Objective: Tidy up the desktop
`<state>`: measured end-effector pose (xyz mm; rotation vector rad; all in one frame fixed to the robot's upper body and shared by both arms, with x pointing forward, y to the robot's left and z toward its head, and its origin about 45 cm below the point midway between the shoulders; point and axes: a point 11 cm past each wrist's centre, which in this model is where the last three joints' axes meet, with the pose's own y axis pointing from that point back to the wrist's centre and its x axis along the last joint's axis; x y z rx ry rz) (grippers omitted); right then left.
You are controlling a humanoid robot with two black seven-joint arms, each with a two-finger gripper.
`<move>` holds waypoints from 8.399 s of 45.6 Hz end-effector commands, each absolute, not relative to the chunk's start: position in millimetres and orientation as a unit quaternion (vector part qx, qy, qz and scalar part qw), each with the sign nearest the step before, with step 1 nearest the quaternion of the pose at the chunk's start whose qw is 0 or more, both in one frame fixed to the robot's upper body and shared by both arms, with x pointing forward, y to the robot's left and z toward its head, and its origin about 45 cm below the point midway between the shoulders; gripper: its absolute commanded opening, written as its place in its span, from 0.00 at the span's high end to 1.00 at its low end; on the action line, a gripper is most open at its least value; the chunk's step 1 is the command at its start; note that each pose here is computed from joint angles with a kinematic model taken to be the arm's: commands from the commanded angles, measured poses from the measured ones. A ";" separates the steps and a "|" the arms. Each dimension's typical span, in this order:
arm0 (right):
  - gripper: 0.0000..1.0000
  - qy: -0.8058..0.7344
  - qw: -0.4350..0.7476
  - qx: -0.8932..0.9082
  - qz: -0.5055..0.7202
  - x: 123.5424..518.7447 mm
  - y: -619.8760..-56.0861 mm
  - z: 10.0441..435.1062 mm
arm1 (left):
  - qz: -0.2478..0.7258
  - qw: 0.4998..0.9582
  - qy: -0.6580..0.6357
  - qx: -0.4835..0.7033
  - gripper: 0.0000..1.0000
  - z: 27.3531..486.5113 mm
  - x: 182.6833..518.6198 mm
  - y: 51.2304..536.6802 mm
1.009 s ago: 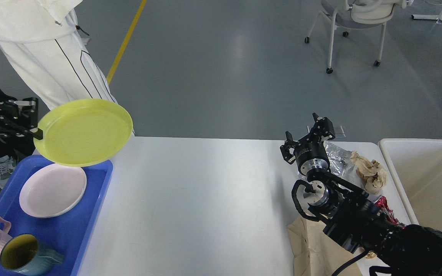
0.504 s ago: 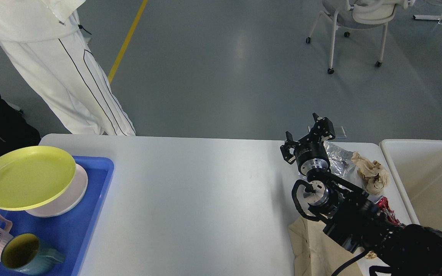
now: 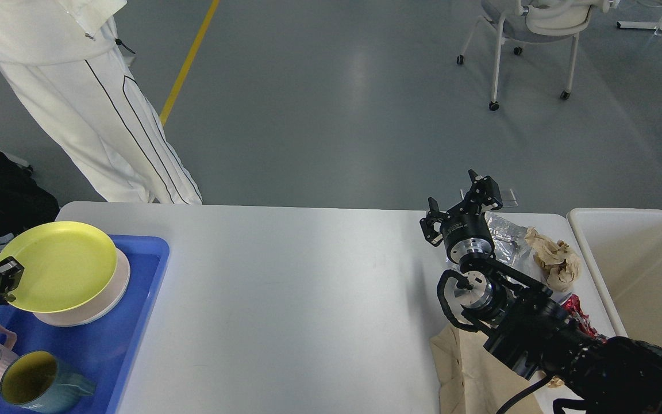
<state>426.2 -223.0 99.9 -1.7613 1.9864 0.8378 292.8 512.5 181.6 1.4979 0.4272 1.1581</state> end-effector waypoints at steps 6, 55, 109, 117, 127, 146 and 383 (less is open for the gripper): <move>0.00 0.702 0.178 -0.623 0.296 426.2 -223.0 99.9 | 0.496 0.556 0.174 0.644 1.00 158.6 298.6 515.1; 0.00 0.702 0.178 -0.622 0.296 426.2 -223.0 99.9 | 0.595 0.532 0.209 0.565 0.08 167.4 316.2 526.9; 0.00 0.703 0.178 -0.622 0.296 426.2 -223.5 99.7 | 0.630 0.706 0.248 0.207 0.03 264.8 379.0 506.5; 0.00 0.703 0.177 -0.622 0.296 426.2 -223.4 99.7 | 0.648 0.724 0.220 0.084 0.03 266.2 398.6 491.0; 0.00 0.703 0.177 -0.622 0.295 426.2 -223.9 99.5 | 0.637 0.726 0.261 0.014 0.03 229.8 425.2 433.7; 0.00 0.703 0.177 -0.622 0.296 426.2 -223.4 99.7 | 0.578 0.701 0.374 -0.186 0.03 142.2 400.5 378.0; 0.00 0.168 -0.616 -0.770 -0.004 372.4 -310.1 260.6 | 0.594 0.633 0.324 -0.377 0.03 131.5 378.9 395.4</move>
